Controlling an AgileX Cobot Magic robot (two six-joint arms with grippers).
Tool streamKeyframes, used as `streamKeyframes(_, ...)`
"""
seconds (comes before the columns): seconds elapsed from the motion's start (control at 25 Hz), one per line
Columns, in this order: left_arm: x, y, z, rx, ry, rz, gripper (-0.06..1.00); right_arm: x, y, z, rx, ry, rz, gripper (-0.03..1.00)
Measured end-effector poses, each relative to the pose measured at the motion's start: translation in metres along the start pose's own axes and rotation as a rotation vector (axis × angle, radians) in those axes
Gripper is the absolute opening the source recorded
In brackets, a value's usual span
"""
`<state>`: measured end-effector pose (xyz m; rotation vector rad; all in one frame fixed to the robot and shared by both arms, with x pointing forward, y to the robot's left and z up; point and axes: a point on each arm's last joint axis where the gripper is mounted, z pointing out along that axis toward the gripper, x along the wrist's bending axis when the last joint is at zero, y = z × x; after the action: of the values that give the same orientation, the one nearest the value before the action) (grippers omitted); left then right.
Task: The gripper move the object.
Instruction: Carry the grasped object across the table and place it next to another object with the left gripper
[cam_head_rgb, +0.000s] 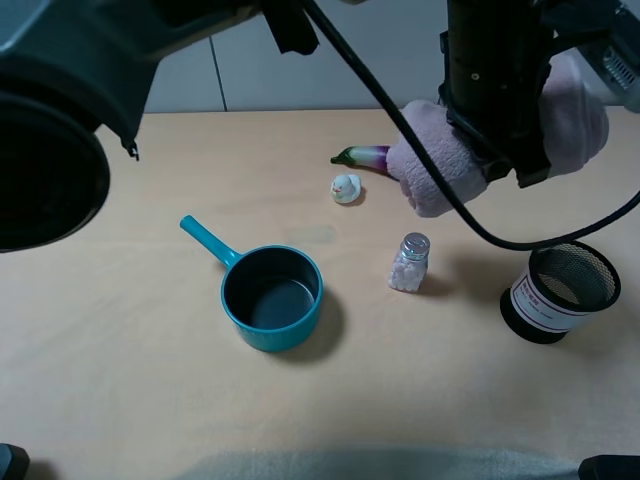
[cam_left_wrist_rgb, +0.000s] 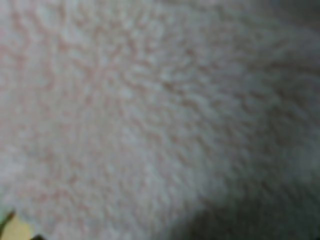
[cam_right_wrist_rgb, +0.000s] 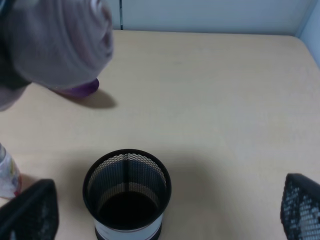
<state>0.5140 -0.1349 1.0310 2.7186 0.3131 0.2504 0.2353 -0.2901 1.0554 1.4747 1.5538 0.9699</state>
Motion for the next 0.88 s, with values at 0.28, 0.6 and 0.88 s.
streamKeyframes(0.28,0.001,0.001,0.016,-0.003,0.001,-0.009,0.50,0.000,0.000,0.000,0.001,0.000,0.000,0.67)
streamKeyframes(0.6,0.008,-0.001,0.035,-0.006,0.033,-0.012,0.50,0.000,0.000,0.000,0.001,0.000,0.000,0.67)
streamKeyframes(0.88,0.026,-0.008,0.035,0.023,0.122,-0.023,0.50,0.000,0.000,0.000,0.001,0.001,0.000,0.67)
